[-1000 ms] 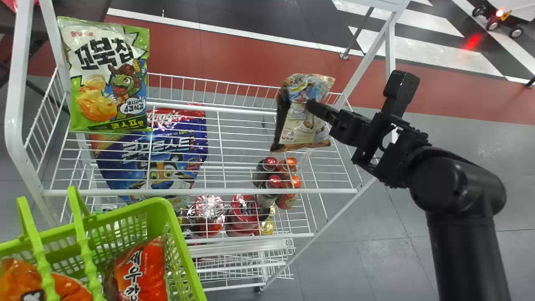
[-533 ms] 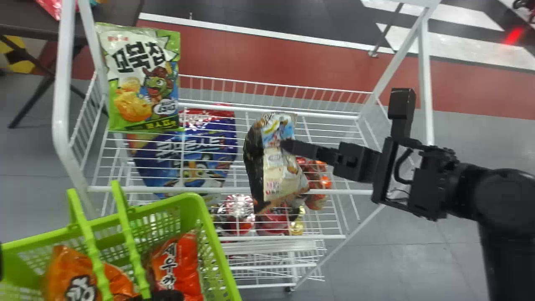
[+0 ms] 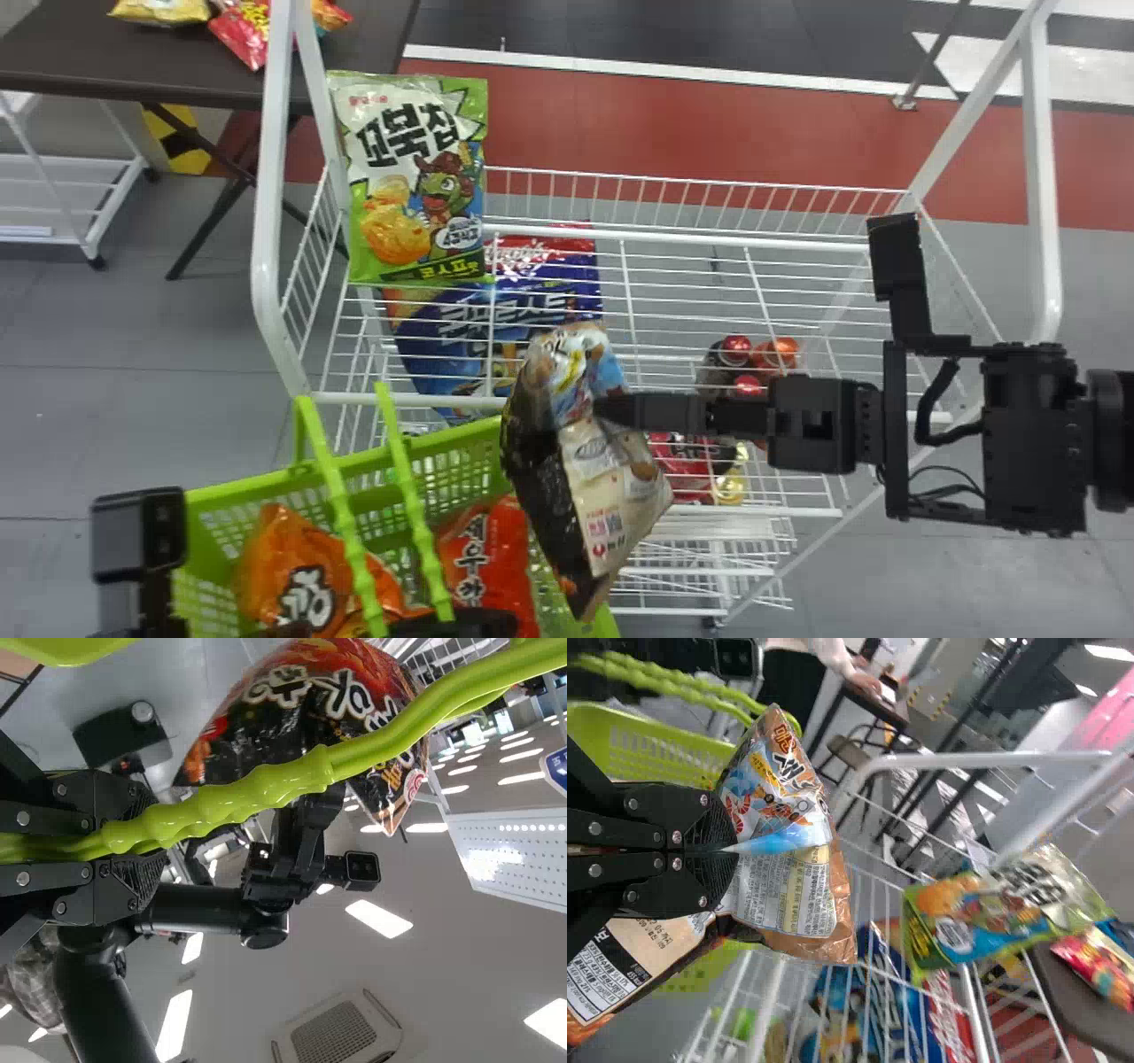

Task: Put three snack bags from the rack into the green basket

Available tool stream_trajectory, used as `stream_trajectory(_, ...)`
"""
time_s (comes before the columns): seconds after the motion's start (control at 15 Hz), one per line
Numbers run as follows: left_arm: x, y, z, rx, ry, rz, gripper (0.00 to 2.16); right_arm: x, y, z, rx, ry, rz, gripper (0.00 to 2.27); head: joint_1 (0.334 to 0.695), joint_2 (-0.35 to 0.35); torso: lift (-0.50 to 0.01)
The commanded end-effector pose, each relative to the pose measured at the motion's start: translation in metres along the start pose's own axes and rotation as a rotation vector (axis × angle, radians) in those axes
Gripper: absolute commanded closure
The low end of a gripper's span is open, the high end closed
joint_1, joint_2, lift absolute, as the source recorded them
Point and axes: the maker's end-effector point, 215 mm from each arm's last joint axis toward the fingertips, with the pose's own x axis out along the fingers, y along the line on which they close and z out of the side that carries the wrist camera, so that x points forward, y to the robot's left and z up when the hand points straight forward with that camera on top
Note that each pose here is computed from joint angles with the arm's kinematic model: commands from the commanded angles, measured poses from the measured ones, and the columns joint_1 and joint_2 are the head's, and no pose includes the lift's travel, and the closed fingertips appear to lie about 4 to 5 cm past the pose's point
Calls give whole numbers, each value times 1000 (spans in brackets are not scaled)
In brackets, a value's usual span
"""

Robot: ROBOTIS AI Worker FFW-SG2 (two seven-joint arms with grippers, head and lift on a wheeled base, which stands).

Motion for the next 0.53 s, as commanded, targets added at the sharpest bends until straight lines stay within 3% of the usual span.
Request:
stream_trajectory(0.0,5,-2,-1,1,8,-6,2148,23,16,-19,28,41,56,2253,695,-57,0)
stream_trajectory(0.2,8,-4,-2,-2,14,-13,2148,47,22,-32,89,50,105,2253,695,10,0)
stream_trajectory(0.47,10,-9,-1,-1,21,-18,2148,73,3,-51,143,53,76,2250,695,61,0)
